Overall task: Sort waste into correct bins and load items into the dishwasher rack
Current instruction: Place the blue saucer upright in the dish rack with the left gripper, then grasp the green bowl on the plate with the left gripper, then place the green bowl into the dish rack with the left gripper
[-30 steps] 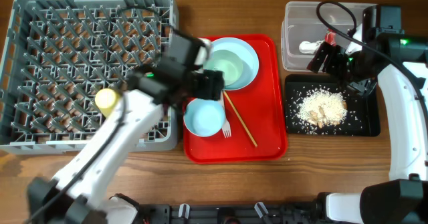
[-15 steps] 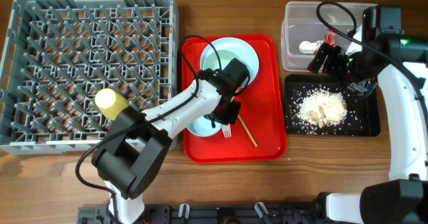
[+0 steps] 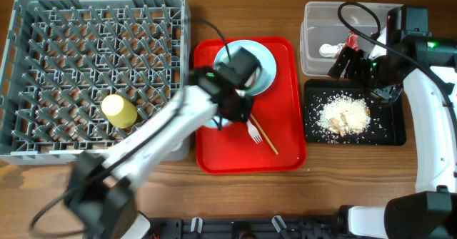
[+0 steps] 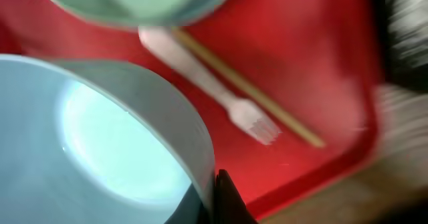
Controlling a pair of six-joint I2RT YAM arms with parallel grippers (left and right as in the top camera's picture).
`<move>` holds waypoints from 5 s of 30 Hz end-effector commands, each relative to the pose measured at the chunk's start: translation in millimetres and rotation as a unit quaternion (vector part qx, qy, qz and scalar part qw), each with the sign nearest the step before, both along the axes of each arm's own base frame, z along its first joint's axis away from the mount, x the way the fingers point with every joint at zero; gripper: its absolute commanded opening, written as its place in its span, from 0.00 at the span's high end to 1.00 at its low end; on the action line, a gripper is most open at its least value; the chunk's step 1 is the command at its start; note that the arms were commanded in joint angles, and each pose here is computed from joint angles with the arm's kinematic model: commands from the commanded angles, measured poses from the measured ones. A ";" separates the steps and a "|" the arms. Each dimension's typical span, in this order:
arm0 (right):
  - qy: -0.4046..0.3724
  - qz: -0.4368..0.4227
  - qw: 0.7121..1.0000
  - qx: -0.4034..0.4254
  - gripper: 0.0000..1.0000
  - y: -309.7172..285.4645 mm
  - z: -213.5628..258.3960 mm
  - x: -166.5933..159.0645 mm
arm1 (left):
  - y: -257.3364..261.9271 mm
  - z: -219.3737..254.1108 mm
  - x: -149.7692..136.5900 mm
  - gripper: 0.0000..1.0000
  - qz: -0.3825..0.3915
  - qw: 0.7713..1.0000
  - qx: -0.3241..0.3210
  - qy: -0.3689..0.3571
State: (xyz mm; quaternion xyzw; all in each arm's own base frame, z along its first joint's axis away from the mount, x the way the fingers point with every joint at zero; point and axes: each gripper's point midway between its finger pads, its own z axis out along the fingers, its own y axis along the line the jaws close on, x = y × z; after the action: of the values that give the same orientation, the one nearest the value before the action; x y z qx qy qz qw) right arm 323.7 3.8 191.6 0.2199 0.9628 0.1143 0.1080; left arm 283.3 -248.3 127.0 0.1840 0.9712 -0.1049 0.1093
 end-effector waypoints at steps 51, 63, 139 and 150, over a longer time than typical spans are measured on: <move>-0.010 -0.009 1.000 -0.008 0.01 -3.3 11.4 -3.5 | 333.0 39.1 126.2 0.00 0.278 0.858 -0.429 -0.059; -0.009 -0.009 1.000 -0.008 0.00 -3.4 11.3 -3.6 | 201.3 80.1 117.4 0.00 0.247 0.946 -0.200 -0.070; 0.012 -0.007 1.000 -0.006 0.01 -0.6 8.8 -13.5 | 221.8 44.7 243.8 0.96 0.122 0.820 -0.549 -0.111; 0.012 -0.007 1.000 -0.005 0.01 -0.3 8.8 -13.8 | 303.6 37.1 242.5 0.14 0.190 0.806 -0.541 -0.146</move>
State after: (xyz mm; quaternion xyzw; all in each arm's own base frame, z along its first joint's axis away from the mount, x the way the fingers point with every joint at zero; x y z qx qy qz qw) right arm 309.0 5.1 189.4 0.2237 0.9652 0.1104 0.0788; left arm 526.5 25.1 166.9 -0.0592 0.7468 -0.5726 0.3329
